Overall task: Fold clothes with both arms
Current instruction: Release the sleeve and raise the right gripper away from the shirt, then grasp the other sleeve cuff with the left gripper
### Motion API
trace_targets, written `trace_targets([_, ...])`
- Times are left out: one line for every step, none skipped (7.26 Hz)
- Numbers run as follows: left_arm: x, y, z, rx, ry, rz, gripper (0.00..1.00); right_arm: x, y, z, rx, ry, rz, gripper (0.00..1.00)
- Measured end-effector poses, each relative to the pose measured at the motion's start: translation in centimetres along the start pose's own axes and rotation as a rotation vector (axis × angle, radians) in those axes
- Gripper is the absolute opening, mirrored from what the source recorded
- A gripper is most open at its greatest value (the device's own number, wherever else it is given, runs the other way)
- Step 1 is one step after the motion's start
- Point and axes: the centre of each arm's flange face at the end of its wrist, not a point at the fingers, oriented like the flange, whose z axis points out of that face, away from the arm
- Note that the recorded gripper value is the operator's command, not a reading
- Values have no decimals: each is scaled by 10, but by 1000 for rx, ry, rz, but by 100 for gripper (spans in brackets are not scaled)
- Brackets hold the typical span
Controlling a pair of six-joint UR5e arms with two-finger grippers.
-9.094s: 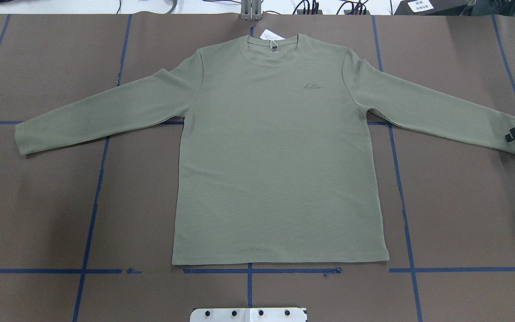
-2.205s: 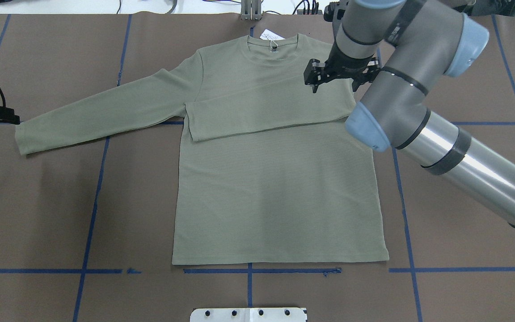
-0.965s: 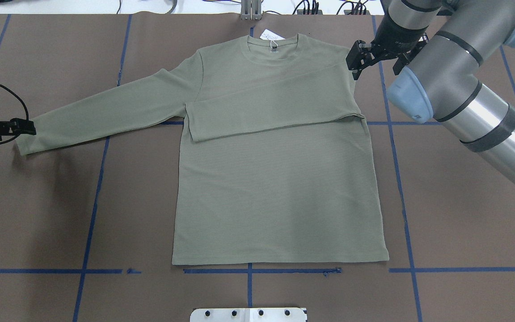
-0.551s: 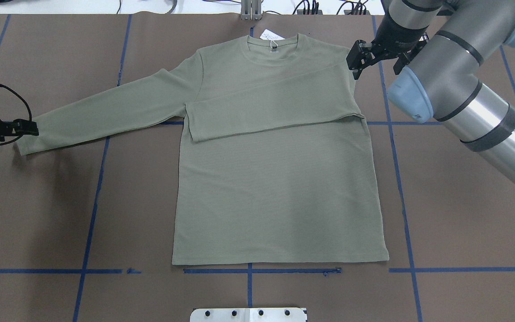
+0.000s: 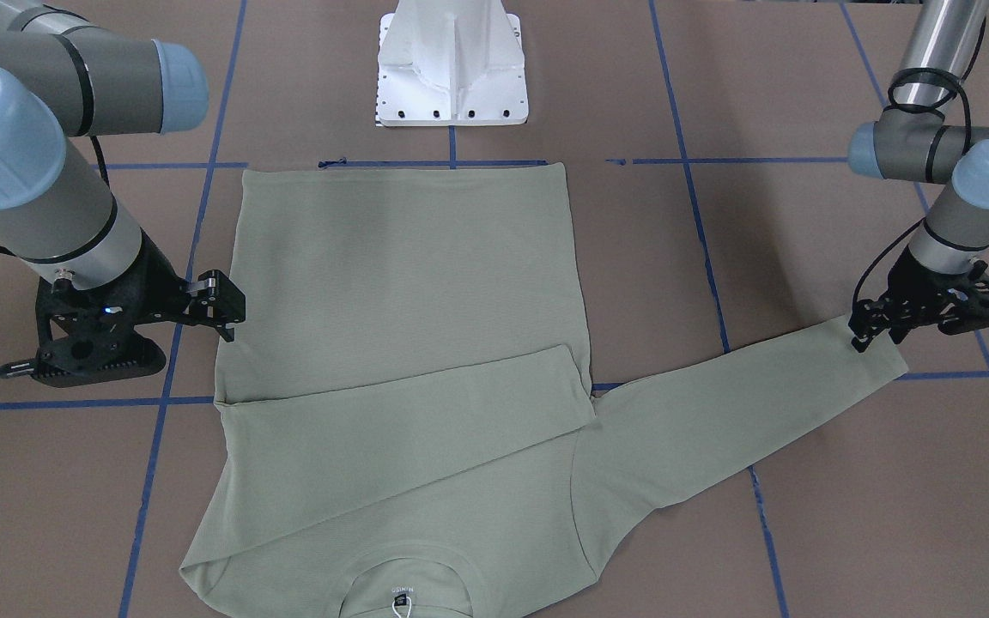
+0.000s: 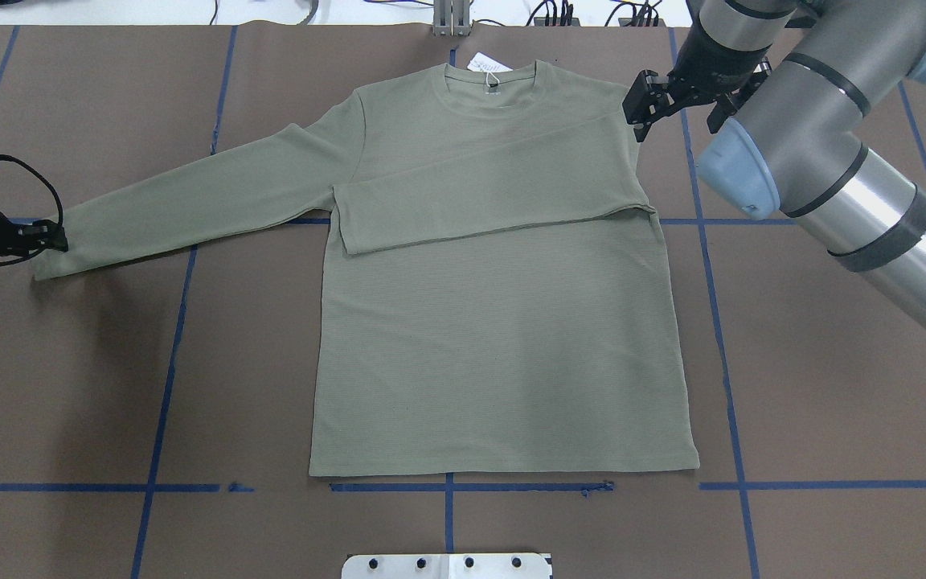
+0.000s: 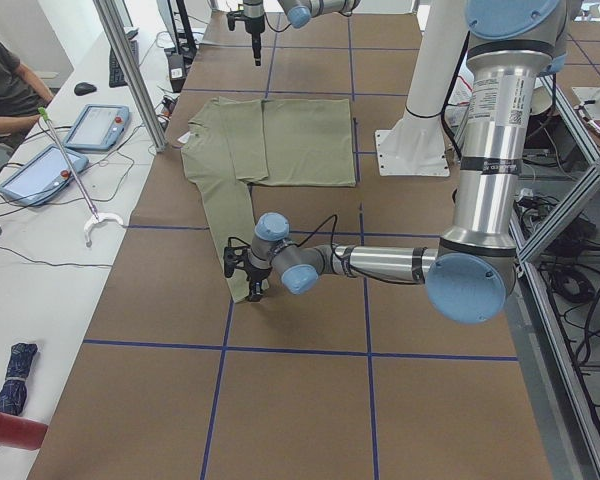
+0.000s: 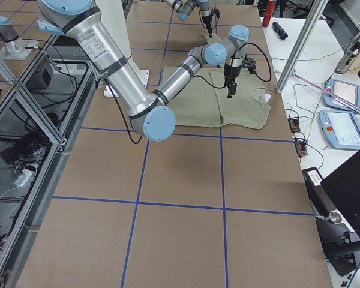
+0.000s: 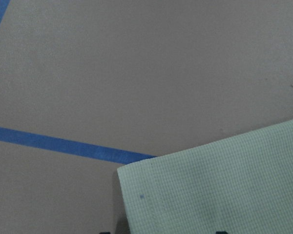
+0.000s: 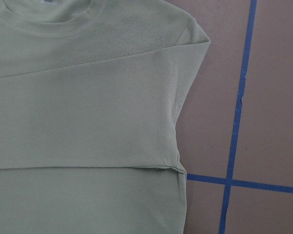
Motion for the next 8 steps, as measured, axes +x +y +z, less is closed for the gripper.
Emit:
trace_targets([5,0,-5,3,10,3,0,1,0,0,0,0,1,100])
trace_targets([12,-1,-15,11,26,8,0,2,-1,1,-1,2,2,100])
trace_targets([19,-1,-24,17,40,9,0,3,-1,1,-1,3,4,100])
trace_targets([30,-2,-33,19,50,-7,0,6,-1,1,-2,4,8,100])
trace_targets([55,-9,-47,16,57,-35,0,16,-1,1,-3,7,17,100])
trace_targets([92,-22,-62,13,57,-54,0,32,4,2,-2,12,20,100])
trace_targets([139,-41,-76,11,56,-77,0,55,14,4,-2,21,4,100])
trace_targets([192,-61,-89,9,58,-103,0,78,26,11,-12,34,-16,100])
